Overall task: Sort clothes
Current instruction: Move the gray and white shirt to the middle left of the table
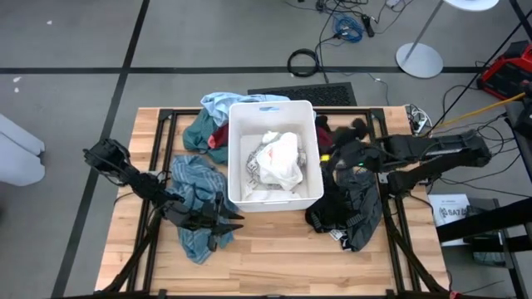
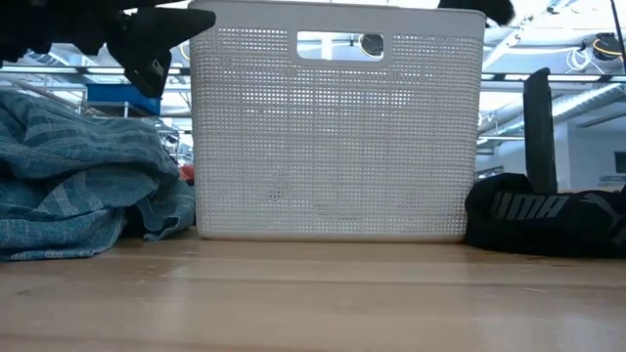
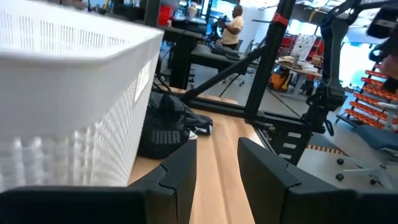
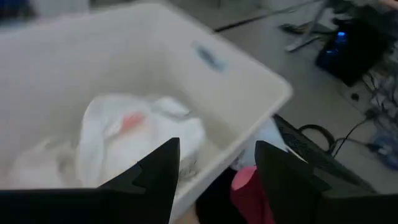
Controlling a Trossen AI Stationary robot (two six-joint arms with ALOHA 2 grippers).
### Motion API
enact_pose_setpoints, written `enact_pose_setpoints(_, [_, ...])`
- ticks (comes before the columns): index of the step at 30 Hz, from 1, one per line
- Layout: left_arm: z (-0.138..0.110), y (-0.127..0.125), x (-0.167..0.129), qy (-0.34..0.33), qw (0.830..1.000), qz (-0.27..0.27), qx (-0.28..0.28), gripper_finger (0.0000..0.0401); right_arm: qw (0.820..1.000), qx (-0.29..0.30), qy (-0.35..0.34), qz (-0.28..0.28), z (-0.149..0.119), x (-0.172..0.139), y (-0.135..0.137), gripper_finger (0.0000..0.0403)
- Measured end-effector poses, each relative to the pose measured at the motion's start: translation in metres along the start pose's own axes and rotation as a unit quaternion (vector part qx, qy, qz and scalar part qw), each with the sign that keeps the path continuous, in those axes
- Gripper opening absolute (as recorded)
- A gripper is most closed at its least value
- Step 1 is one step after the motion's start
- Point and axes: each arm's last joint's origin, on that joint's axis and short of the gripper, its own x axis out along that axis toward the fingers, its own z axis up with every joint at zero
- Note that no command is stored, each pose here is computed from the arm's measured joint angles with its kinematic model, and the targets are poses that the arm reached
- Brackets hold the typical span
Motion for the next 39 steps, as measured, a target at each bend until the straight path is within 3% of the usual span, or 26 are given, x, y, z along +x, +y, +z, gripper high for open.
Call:
enact_pose_setpoints(4, [0.0,0.001,0.0,0.0,1.0,0.01,-0.024,0.0125,0.997,0.075,-0.034,-0.014,-0.015,-0.006,-0.032,0.0196])
enact_pose_setpoints(9, [0.002,0.004,0.0,-0.025,0.995,0.063,-0.066,0.0125,0.993,0.109,-0.033,-0.041,-0.036,-0.005,-0.061,0.0196])
enact_pose_setpoints(15, [0.003,0.006,-0.001,-0.044,0.986,0.104,-0.119,0.0125,0.994,0.085,0.03,0.06,-0.053,0.003,-0.069,0.0196])
enact_pose_setpoints(20, [0.004,0.007,-0.001,-0.055,0.982,0.117,-0.137,0.0125,0.994,0.079,0.065,0.037,-0.066,0.013,-0.073,0.0196])
enact_pose_setpoints(23, [0.005,0.007,-0.001,-0.059,0.981,0.118,-0.141,0.0125,0.991,0.079,0.098,0.054,-0.08,0.021,-0.072,0.0196])
enact_pose_setpoints(32, [0.001,-0.019,-0.014,-0.031,0.987,0.023,-0.156,0.0125,0.99,0.073,0.108,0.053,-0.103,0.037,-0.068,0.0196])
enact_pose_setpoints(35, [0.015,-0.029,-0.019,-0.091,0.985,0.021,-0.146,0.0125,0.99,0.074,0.106,0.054,-0.103,0.037,-0.067,0.0196])
enact_pose_setpoints(39, [0.047,-0.041,-0.019,-0.186,0.978,-0.029,-0.088,0.0125,0.991,0.081,0.093,0.06,-0.1,0.037,-0.066,0.0196])
